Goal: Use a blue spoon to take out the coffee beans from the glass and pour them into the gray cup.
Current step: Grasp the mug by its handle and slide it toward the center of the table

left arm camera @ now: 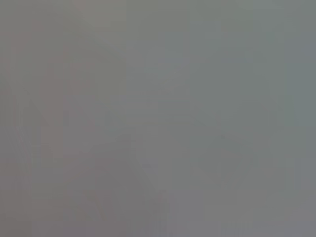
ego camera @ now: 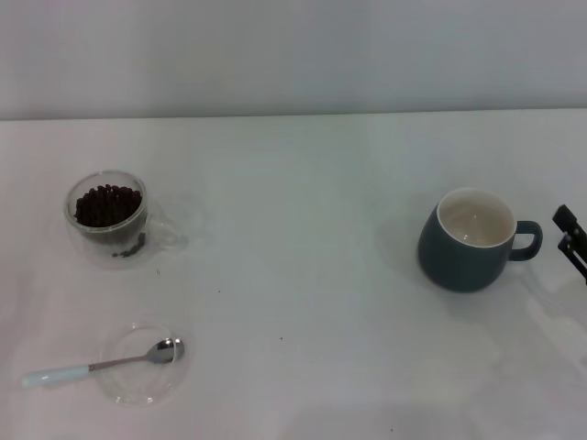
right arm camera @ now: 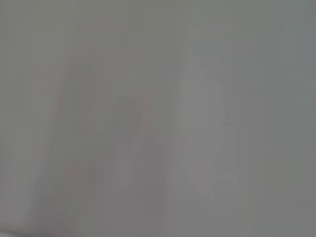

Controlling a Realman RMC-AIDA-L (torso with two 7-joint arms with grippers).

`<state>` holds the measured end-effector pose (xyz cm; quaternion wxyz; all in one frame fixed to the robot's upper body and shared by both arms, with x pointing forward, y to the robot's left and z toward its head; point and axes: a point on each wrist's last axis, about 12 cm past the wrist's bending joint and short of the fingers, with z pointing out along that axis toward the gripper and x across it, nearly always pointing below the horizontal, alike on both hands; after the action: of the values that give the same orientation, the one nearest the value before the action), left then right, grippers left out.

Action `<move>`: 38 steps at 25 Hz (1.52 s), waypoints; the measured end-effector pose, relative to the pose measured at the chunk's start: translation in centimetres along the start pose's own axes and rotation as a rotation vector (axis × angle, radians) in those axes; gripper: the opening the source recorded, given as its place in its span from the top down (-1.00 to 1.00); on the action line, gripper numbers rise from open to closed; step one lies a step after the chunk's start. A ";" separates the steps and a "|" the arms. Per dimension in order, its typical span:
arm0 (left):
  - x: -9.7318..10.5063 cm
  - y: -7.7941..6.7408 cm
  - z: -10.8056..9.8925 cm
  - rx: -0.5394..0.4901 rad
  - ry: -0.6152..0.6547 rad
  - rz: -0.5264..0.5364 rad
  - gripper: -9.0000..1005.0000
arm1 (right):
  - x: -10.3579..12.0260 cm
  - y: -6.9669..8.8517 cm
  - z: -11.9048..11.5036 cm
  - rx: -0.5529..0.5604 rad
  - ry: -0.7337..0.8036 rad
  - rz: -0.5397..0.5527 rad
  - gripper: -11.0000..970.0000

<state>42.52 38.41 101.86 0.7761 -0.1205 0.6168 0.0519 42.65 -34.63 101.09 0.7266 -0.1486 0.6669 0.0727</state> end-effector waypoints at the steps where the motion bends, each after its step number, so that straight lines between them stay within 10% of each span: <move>1: 0.0 0.0 0.0 0.001 0.000 0.000 -0.78 | 0.1 0.0 -0.2 0.001 0.009 0.001 -0.35; 38: -0.1 -0.5 0.0 0.021 -0.017 -0.011 -0.78 | 3.2 0.2 3.8 0.006 0.311 -0.050 -0.19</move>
<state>42.60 37.94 102.03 0.7829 -0.1153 0.6099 0.0420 46.50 -33.59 98.12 0.6164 -0.1727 0.7677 0.0285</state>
